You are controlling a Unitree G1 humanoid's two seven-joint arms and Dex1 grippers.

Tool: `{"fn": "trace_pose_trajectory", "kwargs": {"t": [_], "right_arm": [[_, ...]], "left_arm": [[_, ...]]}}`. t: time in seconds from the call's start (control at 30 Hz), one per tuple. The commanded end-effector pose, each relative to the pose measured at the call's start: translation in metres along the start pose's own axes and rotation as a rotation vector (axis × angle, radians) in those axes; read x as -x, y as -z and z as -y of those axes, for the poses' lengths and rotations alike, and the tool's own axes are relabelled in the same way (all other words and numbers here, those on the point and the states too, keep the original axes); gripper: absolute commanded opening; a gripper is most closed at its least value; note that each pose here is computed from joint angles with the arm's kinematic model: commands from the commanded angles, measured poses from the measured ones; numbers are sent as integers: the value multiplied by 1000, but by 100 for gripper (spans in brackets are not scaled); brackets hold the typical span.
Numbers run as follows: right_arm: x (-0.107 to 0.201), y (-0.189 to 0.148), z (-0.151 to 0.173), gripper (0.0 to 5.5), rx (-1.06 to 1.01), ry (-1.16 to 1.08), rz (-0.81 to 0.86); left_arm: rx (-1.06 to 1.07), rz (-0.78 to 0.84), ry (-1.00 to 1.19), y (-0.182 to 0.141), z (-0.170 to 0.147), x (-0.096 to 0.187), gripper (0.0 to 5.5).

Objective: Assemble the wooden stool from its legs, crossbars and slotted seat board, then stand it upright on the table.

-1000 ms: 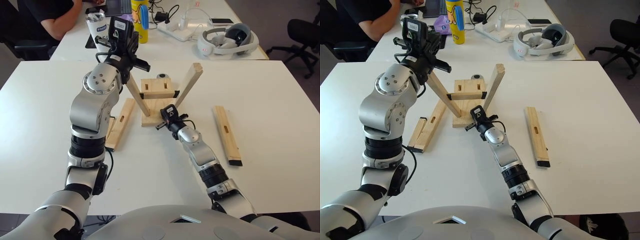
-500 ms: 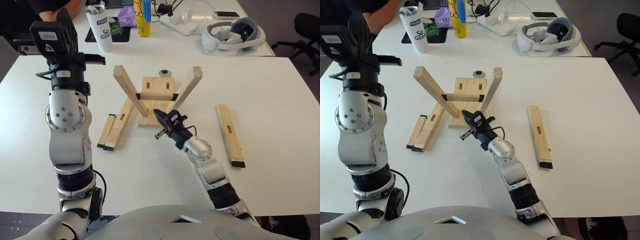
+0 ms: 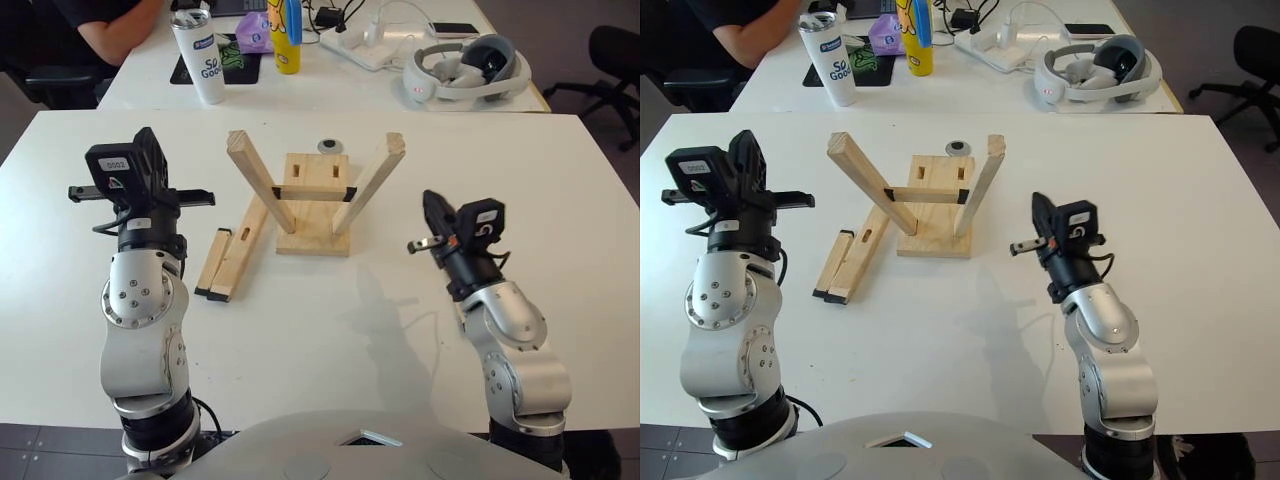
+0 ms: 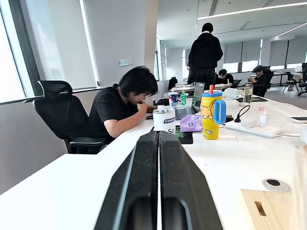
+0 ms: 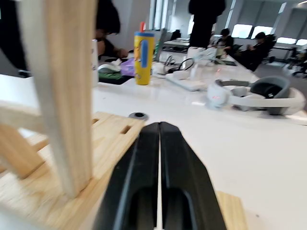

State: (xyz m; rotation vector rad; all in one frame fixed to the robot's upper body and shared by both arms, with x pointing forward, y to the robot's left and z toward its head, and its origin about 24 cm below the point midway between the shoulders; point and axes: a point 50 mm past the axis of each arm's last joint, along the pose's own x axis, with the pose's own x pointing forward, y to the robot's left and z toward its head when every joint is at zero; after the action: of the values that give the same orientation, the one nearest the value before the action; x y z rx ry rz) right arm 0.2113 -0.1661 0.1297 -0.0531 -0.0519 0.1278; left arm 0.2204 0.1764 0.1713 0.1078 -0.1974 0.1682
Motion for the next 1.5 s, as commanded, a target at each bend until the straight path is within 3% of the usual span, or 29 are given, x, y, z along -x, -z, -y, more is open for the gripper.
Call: {"fn": "trace_pose_trajectory", "kwargs": {"t": [0.03, 0.23, 0.37, 0.4, 0.47, 0.7, 0.87, 0.93, 1.03, 1.13, 1.33, 1.5], "right_arm": [[-18, -16, 8, 0, -38, 185, 62], [-25, -23, -2, 0, -102, 186, 89], [-27, -35, -75, 0, -34, -343, 141], [-27, -30, -79, 0, -20, -355, 108], [-30, -15, -71, 0, 5, -291, 22], [-33, 11, -20, 0, 69, 52, -141], [-32, 5, 3, 0, 45, 200, -93], [-37, -8, -5, 0, 25, 148, -2], [-42, -23, -40, 0, 57, -75, 106], [-40, 1, -63, 0, 128, -231, -23], [-35, 44, -30, 0, 135, -87, -293], [-33, 70, -36, 0, 123, -180, -392]], "left_arm": [[5, -17, 38, 2, 8, -11, 2], [-22, -2, 13, 1, 1, -12, 2], [31, -77, 479, 9, 68, -2, 2], [27, -102, 524, 11, 75, 1, 2], [20, -129, 498, 15, 75, -1, 2], [-109, -301, 177, 43, 27, -10, 2], [-137, -202, -62, 31, -8, -15, 2], [-138, -75, -21, 13, 2, -20, 2], [-133, -9, 270, 4, 48, -20, 2], [-164, -135, 472, 25, 79, -10, 2], [-224, -470, 267, 75, 30, 1, 2], [-186, -595, 374, 98, 43, 20, 2]]}}
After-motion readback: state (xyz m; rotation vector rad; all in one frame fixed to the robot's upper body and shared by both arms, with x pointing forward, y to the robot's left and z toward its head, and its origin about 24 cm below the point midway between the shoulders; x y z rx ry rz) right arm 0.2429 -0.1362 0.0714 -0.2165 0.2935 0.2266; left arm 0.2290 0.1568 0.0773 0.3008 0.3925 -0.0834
